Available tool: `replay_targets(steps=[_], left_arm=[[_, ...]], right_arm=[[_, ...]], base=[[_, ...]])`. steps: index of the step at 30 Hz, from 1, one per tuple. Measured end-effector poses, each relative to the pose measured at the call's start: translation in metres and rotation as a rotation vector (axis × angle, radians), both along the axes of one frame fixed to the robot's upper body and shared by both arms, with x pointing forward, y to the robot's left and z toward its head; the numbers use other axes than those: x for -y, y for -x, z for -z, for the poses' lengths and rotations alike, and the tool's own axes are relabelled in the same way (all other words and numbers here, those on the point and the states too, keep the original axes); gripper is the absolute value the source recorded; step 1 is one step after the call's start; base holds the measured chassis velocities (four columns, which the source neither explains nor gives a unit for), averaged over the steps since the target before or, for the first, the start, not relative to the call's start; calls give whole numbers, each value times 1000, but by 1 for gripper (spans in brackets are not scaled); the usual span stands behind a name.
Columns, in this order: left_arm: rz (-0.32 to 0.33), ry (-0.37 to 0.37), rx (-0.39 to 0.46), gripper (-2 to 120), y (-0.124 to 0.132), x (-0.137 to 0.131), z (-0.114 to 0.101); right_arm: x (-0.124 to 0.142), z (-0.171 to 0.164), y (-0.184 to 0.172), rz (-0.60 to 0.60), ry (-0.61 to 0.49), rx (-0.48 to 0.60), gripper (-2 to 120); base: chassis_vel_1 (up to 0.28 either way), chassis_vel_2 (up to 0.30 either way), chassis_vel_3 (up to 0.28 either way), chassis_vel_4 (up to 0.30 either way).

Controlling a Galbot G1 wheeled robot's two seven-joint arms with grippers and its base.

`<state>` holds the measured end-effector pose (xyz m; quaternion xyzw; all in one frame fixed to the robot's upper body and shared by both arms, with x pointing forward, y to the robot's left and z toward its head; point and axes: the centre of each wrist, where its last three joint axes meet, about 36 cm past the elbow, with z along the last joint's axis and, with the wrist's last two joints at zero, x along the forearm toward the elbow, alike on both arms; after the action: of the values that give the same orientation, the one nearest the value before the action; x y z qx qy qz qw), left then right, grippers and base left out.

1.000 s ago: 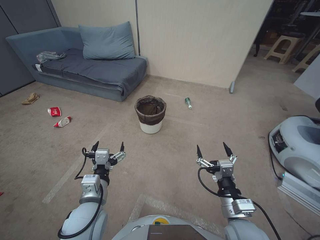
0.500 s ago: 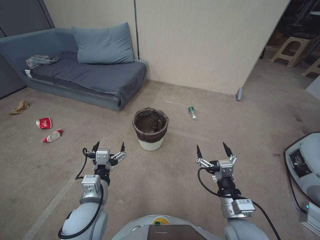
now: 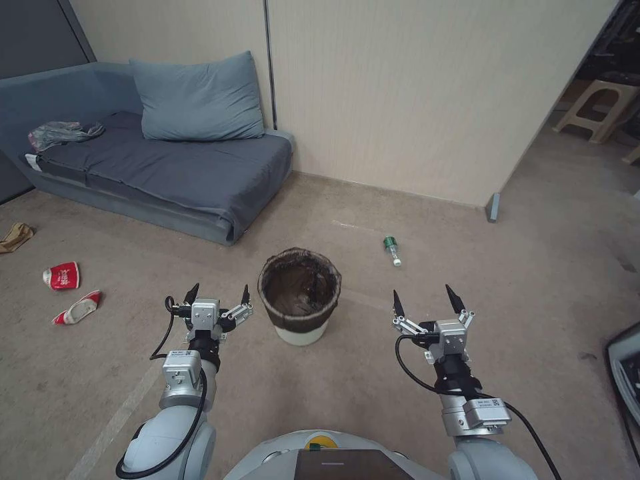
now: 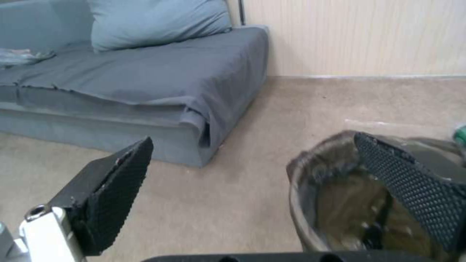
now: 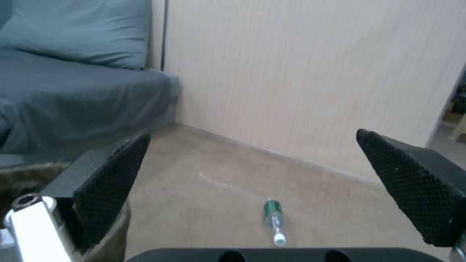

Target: Pick up the trash bin, then pick up the garbage from the floor and place it into the trash bin.

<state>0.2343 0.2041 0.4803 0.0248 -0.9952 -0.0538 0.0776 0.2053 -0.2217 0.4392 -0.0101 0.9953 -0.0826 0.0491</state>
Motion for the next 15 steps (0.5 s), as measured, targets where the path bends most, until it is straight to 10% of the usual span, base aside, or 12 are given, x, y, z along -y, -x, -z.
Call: replay_targets(steps=[15], left_arm=[[48, 46, 1, 100, 1, 1, 0]], right_arm=[[-1, 6, 0, 3, 17, 33, 100]], base=[[-89, 95, 98, -90]])
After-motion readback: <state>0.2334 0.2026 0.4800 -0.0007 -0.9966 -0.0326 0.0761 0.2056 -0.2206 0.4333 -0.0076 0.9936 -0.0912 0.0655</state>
